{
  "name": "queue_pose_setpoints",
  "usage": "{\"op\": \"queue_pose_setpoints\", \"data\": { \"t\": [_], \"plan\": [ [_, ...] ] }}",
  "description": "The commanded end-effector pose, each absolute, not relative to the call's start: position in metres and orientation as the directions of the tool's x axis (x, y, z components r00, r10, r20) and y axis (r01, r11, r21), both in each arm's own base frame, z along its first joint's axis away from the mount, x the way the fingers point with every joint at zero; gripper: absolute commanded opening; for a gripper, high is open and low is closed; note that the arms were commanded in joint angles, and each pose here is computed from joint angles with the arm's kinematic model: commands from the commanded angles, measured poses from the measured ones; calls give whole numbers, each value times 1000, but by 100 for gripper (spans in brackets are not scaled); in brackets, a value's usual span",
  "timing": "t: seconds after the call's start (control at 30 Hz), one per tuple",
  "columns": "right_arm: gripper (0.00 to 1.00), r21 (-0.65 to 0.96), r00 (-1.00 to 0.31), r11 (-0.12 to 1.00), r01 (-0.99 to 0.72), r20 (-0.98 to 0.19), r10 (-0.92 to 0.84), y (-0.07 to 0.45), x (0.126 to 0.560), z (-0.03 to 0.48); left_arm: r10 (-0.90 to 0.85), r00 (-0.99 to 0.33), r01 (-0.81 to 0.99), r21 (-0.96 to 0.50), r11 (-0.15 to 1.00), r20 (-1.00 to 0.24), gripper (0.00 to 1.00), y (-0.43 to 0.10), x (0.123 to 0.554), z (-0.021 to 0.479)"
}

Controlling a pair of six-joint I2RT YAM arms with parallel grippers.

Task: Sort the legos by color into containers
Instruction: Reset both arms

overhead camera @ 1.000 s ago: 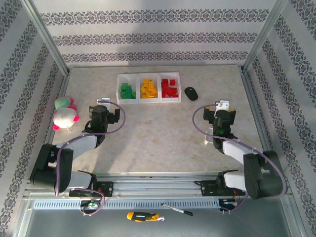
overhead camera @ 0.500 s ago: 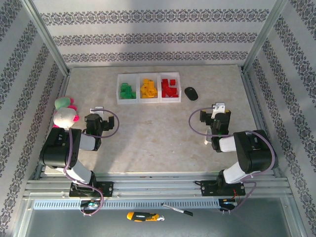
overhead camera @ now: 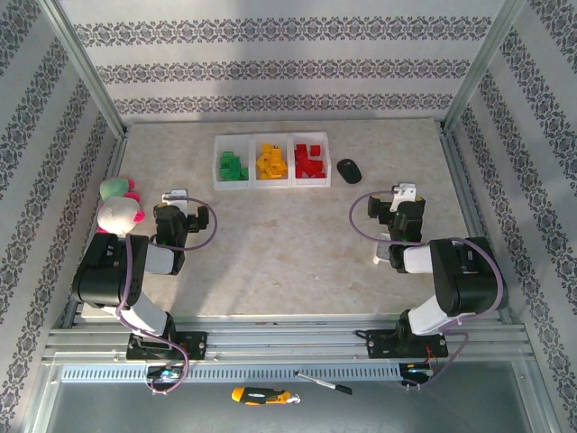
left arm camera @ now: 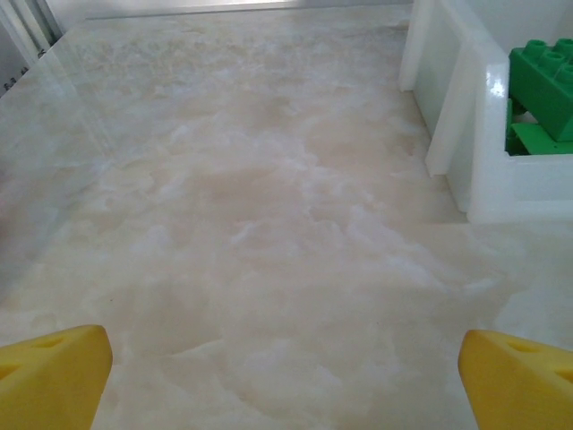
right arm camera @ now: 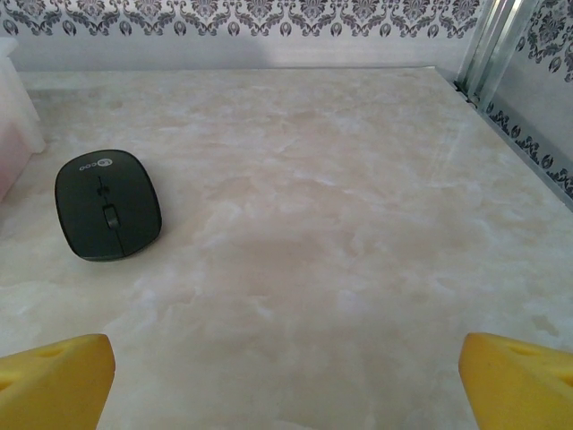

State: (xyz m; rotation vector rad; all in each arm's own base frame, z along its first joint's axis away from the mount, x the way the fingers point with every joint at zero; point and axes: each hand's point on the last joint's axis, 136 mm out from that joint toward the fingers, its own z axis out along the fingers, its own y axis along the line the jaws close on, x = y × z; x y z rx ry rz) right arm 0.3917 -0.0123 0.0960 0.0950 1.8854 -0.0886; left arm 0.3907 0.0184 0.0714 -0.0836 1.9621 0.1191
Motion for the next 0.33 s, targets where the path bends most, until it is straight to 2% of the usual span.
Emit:
{"op": "queue_pose_setpoints", "data": {
  "t": [0.0, 0.3],
  "plan": [
    [98, 15, -277, 995, 100, -960, 42, -10, 397, 107, -2, -332, -87, 29, 996, -943, 99, 15, 401, 88],
    [98, 16, -276, 995, 101, -960, 43, -10, 397, 108, -2, -334, -86, 28, 996, -943, 99, 14, 400, 87]
  ]
}}
